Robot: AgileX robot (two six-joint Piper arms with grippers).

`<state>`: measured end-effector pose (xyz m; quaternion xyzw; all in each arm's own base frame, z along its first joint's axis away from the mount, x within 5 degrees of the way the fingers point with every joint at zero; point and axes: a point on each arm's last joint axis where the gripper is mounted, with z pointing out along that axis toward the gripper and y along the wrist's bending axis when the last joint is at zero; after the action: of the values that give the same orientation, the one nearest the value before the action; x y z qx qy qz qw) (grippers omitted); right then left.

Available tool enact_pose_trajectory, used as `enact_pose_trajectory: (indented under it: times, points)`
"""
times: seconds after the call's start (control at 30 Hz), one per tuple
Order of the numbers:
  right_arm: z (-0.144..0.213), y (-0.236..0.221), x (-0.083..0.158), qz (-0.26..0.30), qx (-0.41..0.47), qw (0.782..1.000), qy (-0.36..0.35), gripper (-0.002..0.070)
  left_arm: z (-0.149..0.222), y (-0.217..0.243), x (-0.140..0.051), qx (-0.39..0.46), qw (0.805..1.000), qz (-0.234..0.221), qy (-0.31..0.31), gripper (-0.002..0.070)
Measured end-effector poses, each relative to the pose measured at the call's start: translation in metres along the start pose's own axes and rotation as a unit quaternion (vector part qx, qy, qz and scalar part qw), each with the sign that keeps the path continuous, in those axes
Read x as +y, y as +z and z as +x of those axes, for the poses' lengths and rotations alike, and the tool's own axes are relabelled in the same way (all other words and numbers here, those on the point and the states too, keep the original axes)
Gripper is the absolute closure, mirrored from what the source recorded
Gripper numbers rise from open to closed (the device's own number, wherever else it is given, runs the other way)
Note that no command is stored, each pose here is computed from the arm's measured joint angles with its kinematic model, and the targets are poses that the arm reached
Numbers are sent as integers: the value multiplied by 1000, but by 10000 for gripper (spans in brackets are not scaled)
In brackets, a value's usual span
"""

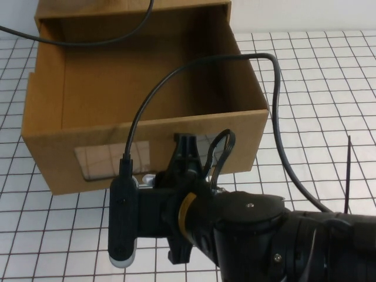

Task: Open the shoe box
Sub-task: 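Pull the top drawer of the cardboard box fully open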

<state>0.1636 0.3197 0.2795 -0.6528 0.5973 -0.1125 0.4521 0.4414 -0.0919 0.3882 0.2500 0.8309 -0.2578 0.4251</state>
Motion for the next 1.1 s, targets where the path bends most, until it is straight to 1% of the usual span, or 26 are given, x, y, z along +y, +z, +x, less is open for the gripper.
enact_pose_trajectory:
  times: [0.1,0.17,0.2,0.33,0.4,0.43,0.5,0.57,0.67,0.73,0.83,0.97,1.03,1.1]
  points:
    - [0,0,1,-6,1,1000,8,657,0,0,0,0,1000,0,0,678]
    - [-1,-2,3,-14,2,1000,19,623,0,0,0,0,1000,0,0,677]
    - [-2,-4,5,-17,3,1000,25,588,0,0,0,0,1000,0,0,677]
    - [-7,-22,10,-29,1,999,42,408,-1,-2,-1,-2,1000,-1,1,677]
    - [-10,-34,11,-29,0,999,44,370,-2,-3,-2,-4,1000,-2,3,677]
    - [-12,-41,12,-28,0,999,42,365,-3,-5,-3,-4,1000,-4,6,677]
    - [-11,-51,11,-24,6,999,44,383,-5,-11,-6,0,1000,-5,15,677]
    - [-9,-59,8,-18,16,999,49,435,-9,-18,-11,1,1000,-3,26,677]
    - [-2,-72,-4,7,33,997,76,576,-20,-35,-23,-8,999,2,44,677]
    - [3,-81,-14,29,35,994,100,641,-27,-50,-33,-20,998,1,58,677]
    - [7,-96,-28,56,20,991,117,675,-35,-70,-47,-36,997,1,74,677]
    - [20,-110,-49,88,11,982,168,685,-39,-90,-62,-41,995,6,90,677]
    - [34,-110,-65,108,26,972,205,687,-41,-101,-69,-49,994,2,98,677]
    - [53,-107,-82,126,47,960,247,687,-41,-111,-75,-53,993,-11,106,677]
